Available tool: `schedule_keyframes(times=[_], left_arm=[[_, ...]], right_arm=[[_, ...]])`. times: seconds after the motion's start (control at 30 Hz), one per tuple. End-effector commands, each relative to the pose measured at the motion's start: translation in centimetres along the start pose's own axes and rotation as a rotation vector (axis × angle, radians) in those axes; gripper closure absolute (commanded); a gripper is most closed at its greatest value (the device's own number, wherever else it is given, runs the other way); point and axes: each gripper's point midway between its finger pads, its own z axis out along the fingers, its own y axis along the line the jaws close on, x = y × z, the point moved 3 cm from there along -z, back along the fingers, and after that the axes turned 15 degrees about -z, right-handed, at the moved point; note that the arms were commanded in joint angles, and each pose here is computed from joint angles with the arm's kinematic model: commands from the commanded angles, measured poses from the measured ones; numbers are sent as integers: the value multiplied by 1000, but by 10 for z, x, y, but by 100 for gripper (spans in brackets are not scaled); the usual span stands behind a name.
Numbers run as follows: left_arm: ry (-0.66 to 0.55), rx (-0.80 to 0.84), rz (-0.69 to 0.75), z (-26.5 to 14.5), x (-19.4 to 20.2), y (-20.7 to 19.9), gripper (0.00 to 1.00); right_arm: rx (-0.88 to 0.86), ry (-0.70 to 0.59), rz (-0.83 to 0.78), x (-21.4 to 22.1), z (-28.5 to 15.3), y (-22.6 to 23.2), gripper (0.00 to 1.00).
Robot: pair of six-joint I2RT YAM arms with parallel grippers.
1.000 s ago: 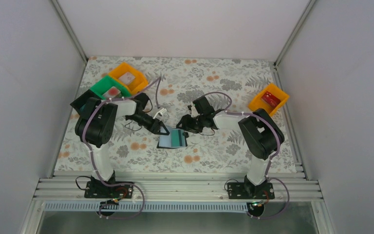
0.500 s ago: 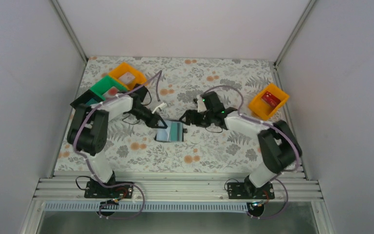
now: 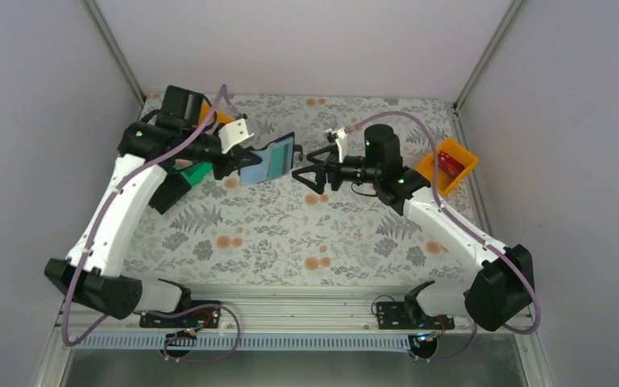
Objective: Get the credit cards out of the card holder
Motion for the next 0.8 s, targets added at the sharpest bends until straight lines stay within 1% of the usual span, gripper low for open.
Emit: schedule_keyframes(times=[0.0,0.1,0.27,0.33,0.37,0.4,0.43,0.47,0.5,0.57,0.6,0.63,0.77], left_arm=[[-32,-15,99,-38,-13,-35,98],[-90,22,143,-54,-24,-55,98],[-142,93,212,-70,-30,-80,98],[-151,97,223,-73,-31,-84,98],[-153,101,223,-74,-31,-85,98],[-154,101,223,-74,-31,-86,98],[-154,102,221,-74,-31,-86,98],[-154,103,217,-74,-31,-86,98],[-156,103,214,-74,-32,-86,98],[-161,107,206,-73,-33,-85,98],[-165,112,203,-73,-34,-85,98],[-168,112,198,-73,-34,-85,98],[-185,51,151,-71,-37,-72,98]], right_arm=[[-159,-122,-218,-48,-10,37,1],[-228,-122,-272,-58,-2,55,1],[-256,-131,-326,-67,-1,64,1],[-286,-144,-350,-71,-6,70,4],[-300,-152,-361,-73,-8,74,7],[-311,-156,-369,-74,-10,77,13],[-321,-158,-377,-75,-12,79,25],[-329,-156,-381,-75,-13,81,40],[-338,-155,-384,-75,-14,83,59],[-360,-153,-388,-74,-15,87,84],[-366,-152,-388,-73,-16,88,93],[-373,-149,-386,-72,-16,89,96],[-382,-154,-401,-70,-22,95,96]])
